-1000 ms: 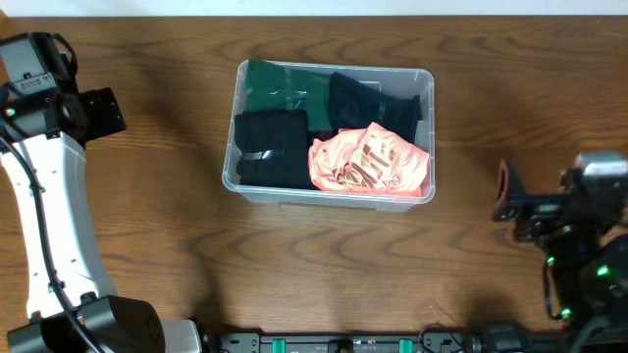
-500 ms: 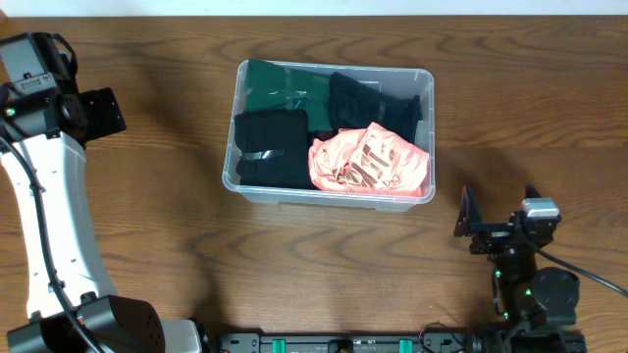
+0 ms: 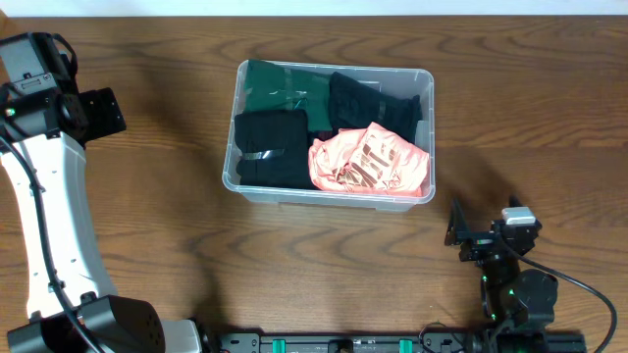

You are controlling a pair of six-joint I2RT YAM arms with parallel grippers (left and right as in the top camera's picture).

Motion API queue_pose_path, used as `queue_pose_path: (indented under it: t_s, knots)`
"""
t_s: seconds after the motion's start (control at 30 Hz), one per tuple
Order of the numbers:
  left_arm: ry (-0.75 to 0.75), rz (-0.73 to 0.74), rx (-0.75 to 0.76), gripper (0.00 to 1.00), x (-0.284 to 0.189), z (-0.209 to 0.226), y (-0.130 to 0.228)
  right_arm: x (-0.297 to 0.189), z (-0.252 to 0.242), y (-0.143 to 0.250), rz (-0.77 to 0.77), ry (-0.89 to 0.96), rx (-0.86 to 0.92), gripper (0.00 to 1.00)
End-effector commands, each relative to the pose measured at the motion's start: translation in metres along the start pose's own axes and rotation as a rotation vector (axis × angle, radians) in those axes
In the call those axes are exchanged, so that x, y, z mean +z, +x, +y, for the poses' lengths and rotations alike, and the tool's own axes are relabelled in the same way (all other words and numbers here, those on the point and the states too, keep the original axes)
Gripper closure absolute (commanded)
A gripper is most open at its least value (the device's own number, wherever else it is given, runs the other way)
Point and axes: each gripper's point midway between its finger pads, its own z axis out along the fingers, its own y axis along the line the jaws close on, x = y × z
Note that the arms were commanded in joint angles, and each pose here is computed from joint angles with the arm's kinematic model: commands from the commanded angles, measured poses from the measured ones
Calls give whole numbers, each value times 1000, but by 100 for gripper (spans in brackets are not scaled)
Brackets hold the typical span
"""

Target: Pack container

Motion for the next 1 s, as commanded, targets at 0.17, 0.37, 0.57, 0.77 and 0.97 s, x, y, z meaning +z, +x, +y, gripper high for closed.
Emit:
queue_pose_path:
  t_s: [0.17,0.37,0.57,0.77,0.97]
  knots:
    - [-8,10,11,2,2,1,2,-1,2,-5,-32,-12,-82,1]
    - [-9,10,11,2,2,1,2,-1,3,-5,-32,-18,-82,1]
    - [-9,10,11,2,2,1,2,-1,3,-5,-32,-18,-82,1]
    - [-9,10,11,2,2,1,2,-1,3,-5,-32,-18,-82,1]
    - [-9,10,11,2,2,1,2,-1,3,-5,-32,-18,-82,1]
